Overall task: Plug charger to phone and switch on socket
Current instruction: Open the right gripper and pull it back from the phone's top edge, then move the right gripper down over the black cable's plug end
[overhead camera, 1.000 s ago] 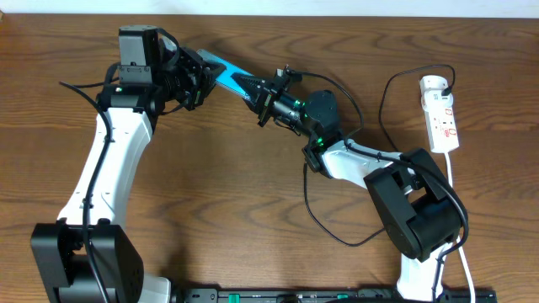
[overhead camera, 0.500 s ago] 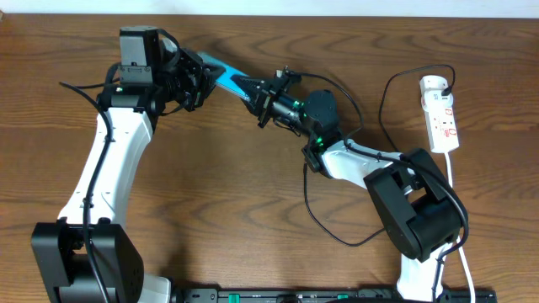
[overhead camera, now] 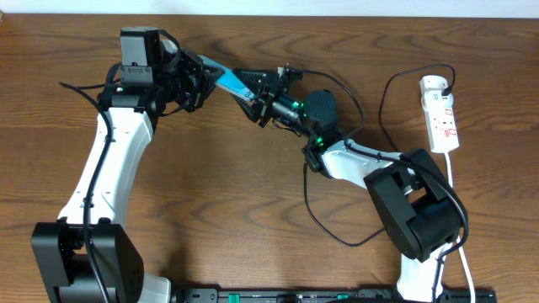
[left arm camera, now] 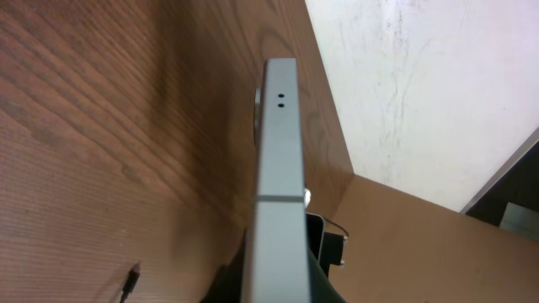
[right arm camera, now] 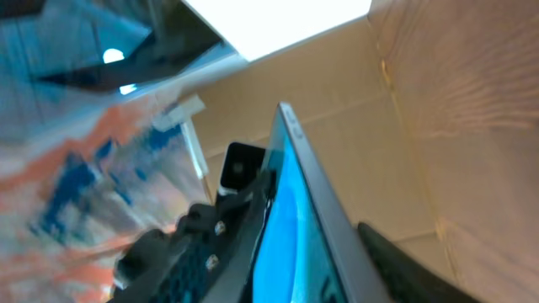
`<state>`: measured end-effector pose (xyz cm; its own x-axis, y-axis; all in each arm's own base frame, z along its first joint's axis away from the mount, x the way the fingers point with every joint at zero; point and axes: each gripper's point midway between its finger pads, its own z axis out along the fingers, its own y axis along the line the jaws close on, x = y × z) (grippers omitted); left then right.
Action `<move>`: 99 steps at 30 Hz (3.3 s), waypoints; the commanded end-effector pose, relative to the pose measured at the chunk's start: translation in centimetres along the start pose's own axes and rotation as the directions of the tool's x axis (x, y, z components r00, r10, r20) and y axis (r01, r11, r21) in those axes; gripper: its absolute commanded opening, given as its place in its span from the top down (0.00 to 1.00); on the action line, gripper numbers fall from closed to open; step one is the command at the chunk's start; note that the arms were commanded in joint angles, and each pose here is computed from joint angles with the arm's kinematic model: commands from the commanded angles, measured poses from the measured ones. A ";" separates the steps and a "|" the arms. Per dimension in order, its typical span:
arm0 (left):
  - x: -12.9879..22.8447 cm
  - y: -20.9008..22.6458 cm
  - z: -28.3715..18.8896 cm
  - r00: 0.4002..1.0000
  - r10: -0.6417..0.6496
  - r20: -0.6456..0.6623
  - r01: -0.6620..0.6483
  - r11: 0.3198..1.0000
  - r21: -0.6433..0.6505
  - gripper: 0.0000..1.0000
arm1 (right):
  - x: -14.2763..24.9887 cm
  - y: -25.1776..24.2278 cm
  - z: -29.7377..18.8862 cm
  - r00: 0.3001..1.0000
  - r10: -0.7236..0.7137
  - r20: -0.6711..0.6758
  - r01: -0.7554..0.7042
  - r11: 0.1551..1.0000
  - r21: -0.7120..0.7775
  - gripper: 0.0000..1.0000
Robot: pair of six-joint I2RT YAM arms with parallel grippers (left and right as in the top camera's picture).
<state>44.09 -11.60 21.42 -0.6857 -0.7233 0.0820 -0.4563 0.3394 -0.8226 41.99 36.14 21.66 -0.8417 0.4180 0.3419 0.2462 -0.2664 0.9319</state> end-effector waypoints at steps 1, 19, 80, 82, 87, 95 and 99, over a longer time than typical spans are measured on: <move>0.0 0.0 0.1 1.000 0.024 -0.003 -0.024 1.000 0.001 0.92 | 0.4 0.5 0.1 0.994 -0.106 -0.010 0.106 0.994 -0.010 0.32; -1.6 1.4 -1.0 0.996 0.088 0.020 -0.088 0.996 -0.032 0.93 | -2.8 -0.4 -3.4 0.902 -0.407 -0.147 0.420 0.905 0.071 0.01; 6.9 4.9 3.1 0.674 0.589 -0.447 -0.265 0.757 0.598 0.93 | -2.1 -11.5 -26.4 0.829 -0.422 -0.367 0.366 -0.087 0.926 0.03; 6.9 4.9 3.0 0.673 0.589 -0.446 -0.263 0.755 0.601 0.93 | -1.7 -11.7 -25.8 0.823 -0.426 -0.375 0.377 -0.082 0.922 0.03; 6.8 4.5 2.9 0.666 0.609 -0.430 -0.267 0.734 0.624 0.92 | -1.1 -12.6 -24.4 0.819 -0.427 -0.384 0.394 -0.068 0.917 0.03; 6.8 4.5 2.9 0.665 0.613 -0.427 -0.272 0.731 0.626 0.93 | -1.0 -16.3 -23.5 0.857 -0.339 -0.389 0.396 -0.051 0.917 0.09; 6.8 4.4 3.0 0.663 0.619 -0.421 -0.277 0.726 0.629 0.93 | -1.1 -17.1 -23.4 0.862 -0.323 -0.391 0.397 -0.052 0.917 0.09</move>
<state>39.32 -16.77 15.44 -0.9814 -0.0221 -0.1909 0.1869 0.1224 -0.9747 27.48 19.17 2.57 -0.9925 0.1034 -0.0647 0.0903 0.9795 0.1803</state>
